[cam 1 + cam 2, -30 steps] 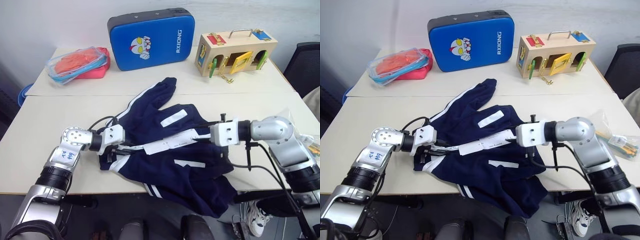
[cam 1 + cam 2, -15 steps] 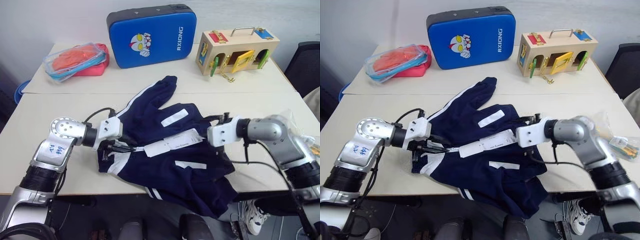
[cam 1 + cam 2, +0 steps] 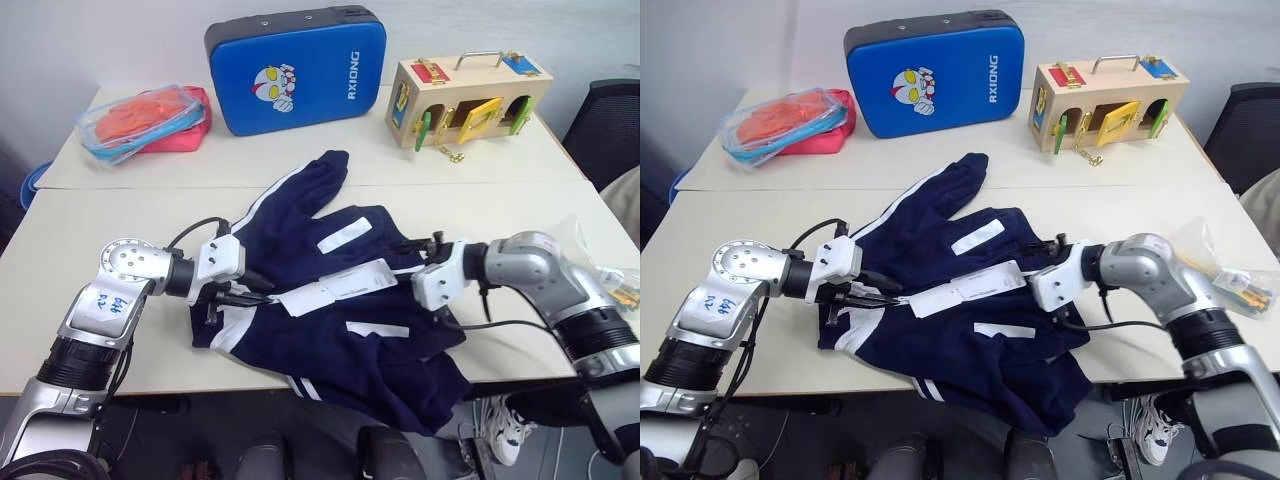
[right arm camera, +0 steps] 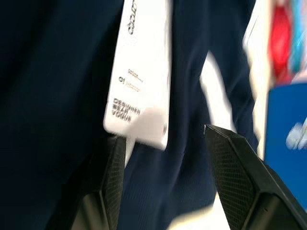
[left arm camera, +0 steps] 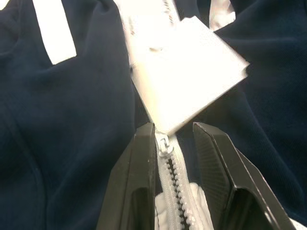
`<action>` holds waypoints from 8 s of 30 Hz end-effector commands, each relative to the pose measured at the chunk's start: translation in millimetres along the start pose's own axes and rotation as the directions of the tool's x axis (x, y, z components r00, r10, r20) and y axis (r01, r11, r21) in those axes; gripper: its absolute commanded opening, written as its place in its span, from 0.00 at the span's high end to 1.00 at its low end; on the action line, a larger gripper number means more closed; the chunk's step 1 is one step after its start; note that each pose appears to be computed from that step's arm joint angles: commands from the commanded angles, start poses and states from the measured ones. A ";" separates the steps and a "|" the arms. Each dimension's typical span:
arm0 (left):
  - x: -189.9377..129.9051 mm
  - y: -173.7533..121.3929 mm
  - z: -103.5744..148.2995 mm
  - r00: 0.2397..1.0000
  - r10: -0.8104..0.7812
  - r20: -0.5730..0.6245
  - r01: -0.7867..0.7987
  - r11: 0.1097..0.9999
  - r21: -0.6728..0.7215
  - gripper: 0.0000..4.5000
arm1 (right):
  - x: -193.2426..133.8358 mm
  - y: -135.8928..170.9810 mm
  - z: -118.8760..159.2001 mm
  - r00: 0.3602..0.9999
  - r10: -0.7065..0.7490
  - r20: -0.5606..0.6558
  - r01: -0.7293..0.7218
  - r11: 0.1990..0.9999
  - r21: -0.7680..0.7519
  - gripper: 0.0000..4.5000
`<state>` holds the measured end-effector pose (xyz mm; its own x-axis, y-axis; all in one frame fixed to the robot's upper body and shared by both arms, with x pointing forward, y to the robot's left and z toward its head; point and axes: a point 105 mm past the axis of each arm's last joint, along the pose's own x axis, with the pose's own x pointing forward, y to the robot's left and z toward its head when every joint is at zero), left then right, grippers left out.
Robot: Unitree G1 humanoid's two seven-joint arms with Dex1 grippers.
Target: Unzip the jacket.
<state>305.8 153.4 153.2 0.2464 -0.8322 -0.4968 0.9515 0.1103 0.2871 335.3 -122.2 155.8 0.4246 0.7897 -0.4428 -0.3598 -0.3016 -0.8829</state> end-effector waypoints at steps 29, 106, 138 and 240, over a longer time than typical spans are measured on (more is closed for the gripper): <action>15.2 -1.6 -56.9 0.993 0.004 -0.117 -0.004 1.000 0.000 0.71 | 13.2 -6.6 36.0 0.992 -0.052 0.116 0.049 0.998 0.032 0.99; 18.3 -9.2 -79.2 0.986 -0.028 -0.167 0.021 0.999 -0.045 0.14 | -6.4 -2.9 67.8 0.996 0.004 0.089 -0.035 0.937 0.348 0.42; 4.5 5.9 -24.8 0.999 0.023 -0.027 -0.024 1.000 -0.018 0.14 | 31.4 -31.4 76.4 0.979 -0.110 0.169 0.009 0.860 0.510 0.42; 10.7 0.4 -98.9 0.983 0.024 -0.182 -0.042 0.994 -0.097 0.14 | -159.8 14.7 -142.7 0.714 0.049 -0.698 0.172 0.955 0.243 1.00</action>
<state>335.9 172.5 105.0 0.3031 -0.8162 -0.4918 0.9360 0.1581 0.3145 381.5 -308.6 171.4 0.8196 0.2412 -0.5197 -0.5285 -0.0320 -0.8483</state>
